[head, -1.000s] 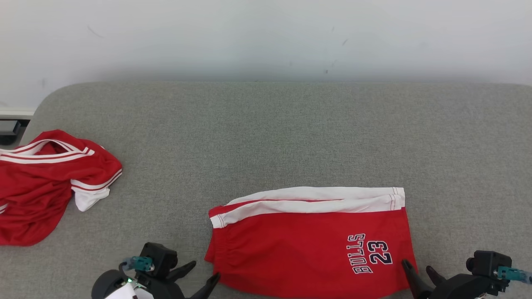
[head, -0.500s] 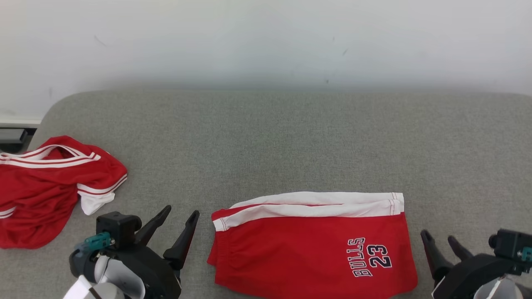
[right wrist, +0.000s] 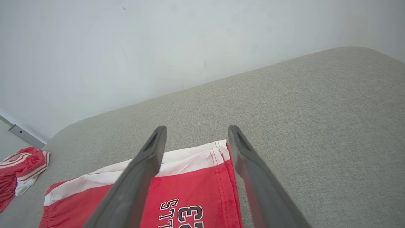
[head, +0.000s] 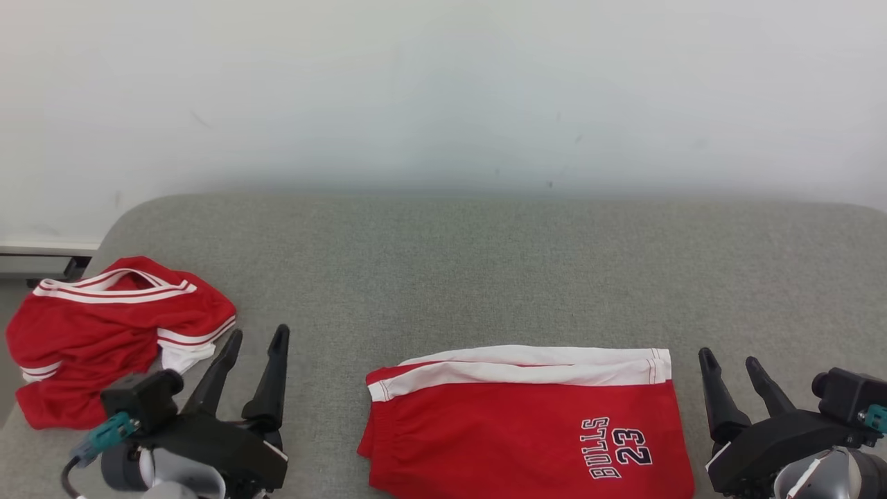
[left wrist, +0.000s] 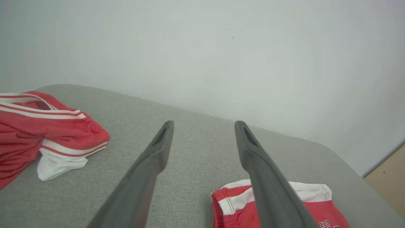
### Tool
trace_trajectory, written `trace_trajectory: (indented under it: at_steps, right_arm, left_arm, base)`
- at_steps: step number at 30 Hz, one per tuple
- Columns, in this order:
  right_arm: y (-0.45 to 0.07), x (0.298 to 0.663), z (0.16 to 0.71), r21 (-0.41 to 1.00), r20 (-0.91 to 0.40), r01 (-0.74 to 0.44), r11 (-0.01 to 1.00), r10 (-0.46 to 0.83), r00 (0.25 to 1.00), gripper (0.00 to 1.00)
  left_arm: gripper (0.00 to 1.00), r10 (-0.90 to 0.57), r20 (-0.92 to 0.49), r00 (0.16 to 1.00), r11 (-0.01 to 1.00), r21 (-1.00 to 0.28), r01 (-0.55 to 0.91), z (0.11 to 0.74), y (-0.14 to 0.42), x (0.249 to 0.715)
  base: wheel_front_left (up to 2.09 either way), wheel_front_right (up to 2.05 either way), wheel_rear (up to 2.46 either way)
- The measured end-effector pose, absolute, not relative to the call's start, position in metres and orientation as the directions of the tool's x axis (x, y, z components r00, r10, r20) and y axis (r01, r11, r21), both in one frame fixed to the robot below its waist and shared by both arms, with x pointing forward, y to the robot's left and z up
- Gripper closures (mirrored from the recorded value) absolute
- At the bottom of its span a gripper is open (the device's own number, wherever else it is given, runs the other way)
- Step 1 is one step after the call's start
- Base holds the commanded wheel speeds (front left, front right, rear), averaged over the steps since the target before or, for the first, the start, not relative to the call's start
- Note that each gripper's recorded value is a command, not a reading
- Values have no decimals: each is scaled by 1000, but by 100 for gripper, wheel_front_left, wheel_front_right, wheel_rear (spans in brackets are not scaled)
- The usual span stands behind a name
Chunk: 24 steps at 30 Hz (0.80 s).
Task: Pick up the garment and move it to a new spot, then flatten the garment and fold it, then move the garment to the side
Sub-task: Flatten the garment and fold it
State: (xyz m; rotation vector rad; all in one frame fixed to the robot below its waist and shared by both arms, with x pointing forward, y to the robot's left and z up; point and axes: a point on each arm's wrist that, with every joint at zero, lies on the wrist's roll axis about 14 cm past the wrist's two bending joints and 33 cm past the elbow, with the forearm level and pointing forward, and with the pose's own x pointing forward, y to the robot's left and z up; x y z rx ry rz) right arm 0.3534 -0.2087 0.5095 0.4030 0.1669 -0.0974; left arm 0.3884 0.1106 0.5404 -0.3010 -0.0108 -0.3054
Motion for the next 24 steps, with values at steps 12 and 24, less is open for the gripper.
trace_trajectory:
  at_steps: [12,24]
  right_arm:
    - [-198,354,516,337,-105,90,937,-58,993,0]
    - [-216,331,491,302,-153,154,941,-111,982,0]
  left_arm:
    - [0,-225,-21,974,945,-248,213,507,138,362]
    - [0,-197,-122,973,968,-183,173,479,156,345]
  base:
    - [0,0,0]
    - [0,0,0]
